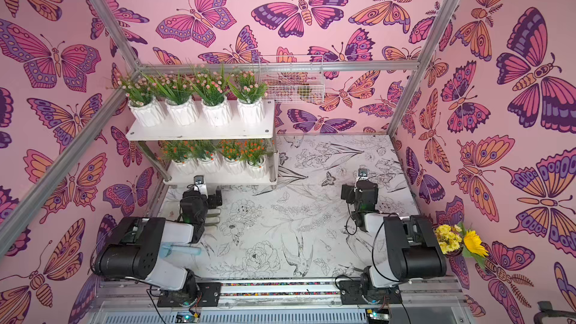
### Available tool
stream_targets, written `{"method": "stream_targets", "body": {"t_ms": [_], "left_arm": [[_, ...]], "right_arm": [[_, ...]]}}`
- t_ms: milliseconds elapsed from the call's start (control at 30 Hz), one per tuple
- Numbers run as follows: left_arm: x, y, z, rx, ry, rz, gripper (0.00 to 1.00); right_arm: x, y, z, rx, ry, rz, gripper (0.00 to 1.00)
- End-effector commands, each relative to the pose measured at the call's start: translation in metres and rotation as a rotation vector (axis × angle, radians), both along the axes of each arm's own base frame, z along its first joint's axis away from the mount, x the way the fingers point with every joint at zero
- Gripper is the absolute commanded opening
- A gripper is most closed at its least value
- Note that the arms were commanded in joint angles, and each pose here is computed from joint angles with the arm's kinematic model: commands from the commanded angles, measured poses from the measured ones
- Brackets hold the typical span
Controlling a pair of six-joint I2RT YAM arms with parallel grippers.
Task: Place the baby's breath potted plants on the rack by color
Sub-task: Reset both arms
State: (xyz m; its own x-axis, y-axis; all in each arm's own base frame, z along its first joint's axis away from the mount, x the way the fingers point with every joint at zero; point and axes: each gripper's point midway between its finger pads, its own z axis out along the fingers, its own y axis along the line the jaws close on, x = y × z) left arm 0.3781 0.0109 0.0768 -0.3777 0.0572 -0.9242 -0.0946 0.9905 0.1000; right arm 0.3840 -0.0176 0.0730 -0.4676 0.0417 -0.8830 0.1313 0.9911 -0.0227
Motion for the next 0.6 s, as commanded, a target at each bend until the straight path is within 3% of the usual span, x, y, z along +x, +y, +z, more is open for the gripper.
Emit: {"method": "stream_targets", "body": {"t_ms": [0,567], "left_arm": [[0.0143,-0.0012,0.0135,-0.036,-0.048,-0.036,1.00],[0.0135,-0.0011,0.0131,-0.042,-0.036,-0.033,1.00]], "right_arm": [[0.0093,0.0266,0.0219,0.053,-0.134,0.179,0.99],[0.0090,0.0268,0.0215,0.063,-0.122,0.193,0.99]]}}
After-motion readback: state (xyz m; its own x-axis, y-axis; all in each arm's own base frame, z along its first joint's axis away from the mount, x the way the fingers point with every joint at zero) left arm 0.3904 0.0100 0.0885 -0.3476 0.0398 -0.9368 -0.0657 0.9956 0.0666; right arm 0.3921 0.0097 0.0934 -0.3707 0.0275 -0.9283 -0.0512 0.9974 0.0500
